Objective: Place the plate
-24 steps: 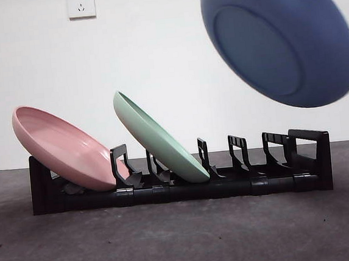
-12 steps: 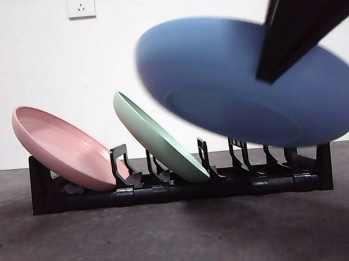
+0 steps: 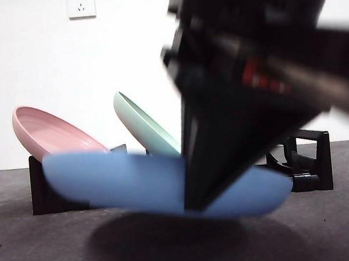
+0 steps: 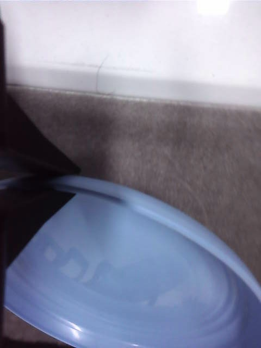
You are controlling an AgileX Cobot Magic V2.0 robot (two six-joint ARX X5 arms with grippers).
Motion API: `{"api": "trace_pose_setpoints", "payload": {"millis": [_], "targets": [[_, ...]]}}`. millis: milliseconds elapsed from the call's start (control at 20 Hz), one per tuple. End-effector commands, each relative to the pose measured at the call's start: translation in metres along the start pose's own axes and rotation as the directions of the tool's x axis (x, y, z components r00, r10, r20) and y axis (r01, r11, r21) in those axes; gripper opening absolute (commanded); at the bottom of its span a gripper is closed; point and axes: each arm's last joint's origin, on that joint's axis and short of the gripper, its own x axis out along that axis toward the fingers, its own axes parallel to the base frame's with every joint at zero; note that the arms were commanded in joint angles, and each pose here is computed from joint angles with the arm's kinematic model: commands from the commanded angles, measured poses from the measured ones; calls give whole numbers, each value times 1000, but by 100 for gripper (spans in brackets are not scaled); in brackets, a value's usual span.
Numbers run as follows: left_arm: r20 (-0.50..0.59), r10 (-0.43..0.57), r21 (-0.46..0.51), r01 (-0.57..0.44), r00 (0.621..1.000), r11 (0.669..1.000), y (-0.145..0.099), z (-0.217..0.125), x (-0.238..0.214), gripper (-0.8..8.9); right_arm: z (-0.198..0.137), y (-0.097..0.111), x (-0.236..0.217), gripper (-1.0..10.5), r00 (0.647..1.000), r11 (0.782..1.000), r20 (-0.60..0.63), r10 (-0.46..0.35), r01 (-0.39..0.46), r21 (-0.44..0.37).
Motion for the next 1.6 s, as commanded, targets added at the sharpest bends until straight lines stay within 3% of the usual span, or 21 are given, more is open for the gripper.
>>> {"api": "trace_pose_setpoints", "payload": {"millis": [50,250,350,500,750,800,900,1050,1200,1300,1400,1600], "targets": [[18,-8,12,7,1000,1000,-2,4,-3,312,5,5,12,14,1000,999,-27,16,-16,-30],[18,-8,14,8,1000,1000,-2,4,-3,312,5,9,27,15,996,998,-79,46,-49,-35],[17,-8,14,8,1000,1000,-2,4,-3,312,5,10,30,68,994,998,-87,67,-68,-10],[16,-8,14,8,1000,1000,-2,4,-3,312,5,10,30,230,994,995,-87,65,-58,78],[16,-8,6,8,1000,1000,-2,4,-3,313,5,-5,6,278,992,958,-119,53,-17,287],[16,-8,-15,8,1000,1000,-2,4,-3,314,3,-9,-2,278,991,944,-121,50,-8,331],[13,-8,-89,9,1000,996,-2,5,-2,319,-2,-22,-26,278,989,879,-137,57,15,477],[5,-7,-171,8,1000,985,-1,13,0,351,-11,-41,-68,278,992,762,-123,37,52,646],[-16,19,-181,-22,1000,983,0,37,8,351,-13,-55,-107,278,999,680,-46,-20,47,732],[-42,97,-186,-103,994,977,4,60,19,350,-12,-64,-133,278,998,624,20,-67,26,781],[-75,127,-191,-139,989,972,8,84,35,349,-11,-69,-153,278,992,594,74,-104,2,804],[-140,133,-200,-159,981,967,19,125,77,344,-6,-76,-175,278,980,581,134,-144,-25,814]]}}
